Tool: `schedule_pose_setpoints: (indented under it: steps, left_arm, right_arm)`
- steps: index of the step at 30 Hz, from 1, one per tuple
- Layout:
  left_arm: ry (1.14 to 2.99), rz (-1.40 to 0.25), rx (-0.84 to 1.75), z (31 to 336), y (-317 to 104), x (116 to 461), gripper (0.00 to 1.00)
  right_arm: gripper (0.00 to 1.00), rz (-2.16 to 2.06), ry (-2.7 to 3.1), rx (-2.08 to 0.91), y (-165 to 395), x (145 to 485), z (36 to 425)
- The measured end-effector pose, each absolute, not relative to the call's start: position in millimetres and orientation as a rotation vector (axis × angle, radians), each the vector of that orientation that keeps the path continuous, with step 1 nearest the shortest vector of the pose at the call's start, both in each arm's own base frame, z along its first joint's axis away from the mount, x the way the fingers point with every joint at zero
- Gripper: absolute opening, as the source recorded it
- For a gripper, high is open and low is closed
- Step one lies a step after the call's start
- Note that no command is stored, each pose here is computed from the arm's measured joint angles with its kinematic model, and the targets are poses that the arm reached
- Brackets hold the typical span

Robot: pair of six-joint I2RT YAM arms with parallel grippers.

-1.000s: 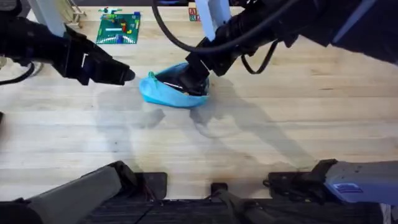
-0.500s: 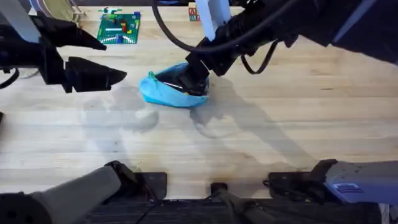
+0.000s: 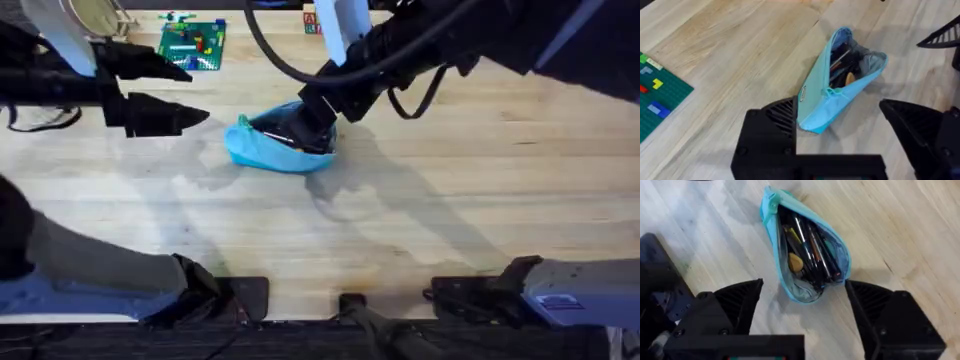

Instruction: Unzip the bag, pick up the pens from the table one at a time and place them inside, then zip the bag closed.

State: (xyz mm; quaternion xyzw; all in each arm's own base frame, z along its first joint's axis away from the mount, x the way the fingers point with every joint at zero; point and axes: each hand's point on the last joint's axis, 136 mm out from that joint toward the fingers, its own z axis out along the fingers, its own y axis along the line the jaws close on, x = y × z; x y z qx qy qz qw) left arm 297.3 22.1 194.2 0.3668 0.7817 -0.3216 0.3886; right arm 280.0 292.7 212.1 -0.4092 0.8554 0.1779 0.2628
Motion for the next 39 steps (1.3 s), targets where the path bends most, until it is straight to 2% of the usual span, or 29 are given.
schedule_pose_setpoints:
  steps: [6, 12, 25, 39]
  left_arm:
    - [1.997, -0.859, 0.928, 162.8, 31.7, 310.8, 0.993]
    - [1.972, -0.81, 0.975, 158.3, 35.5, 315.4, 0.993]
    - [1.798, -0.636, 1.331, 147.6, 37.7, 303.9, 0.993]
    - [1.799, -0.794, 1.234, 104.3, 39.0, 314.6, 0.993]
  right_arm:
    - [0.996, 0.481, 2.314, -1.107, 292.7, 280.1, 212.1]
    - [0.997, 0.481, 2.314, -1.107, 292.6, 280.0, 212.1]
    - [0.996, 0.486, 2.322, -1.094, 292.6, 280.0, 212.0]
    - [0.996, 0.501, 2.347, -1.05, 292.7, 280.0, 212.1]
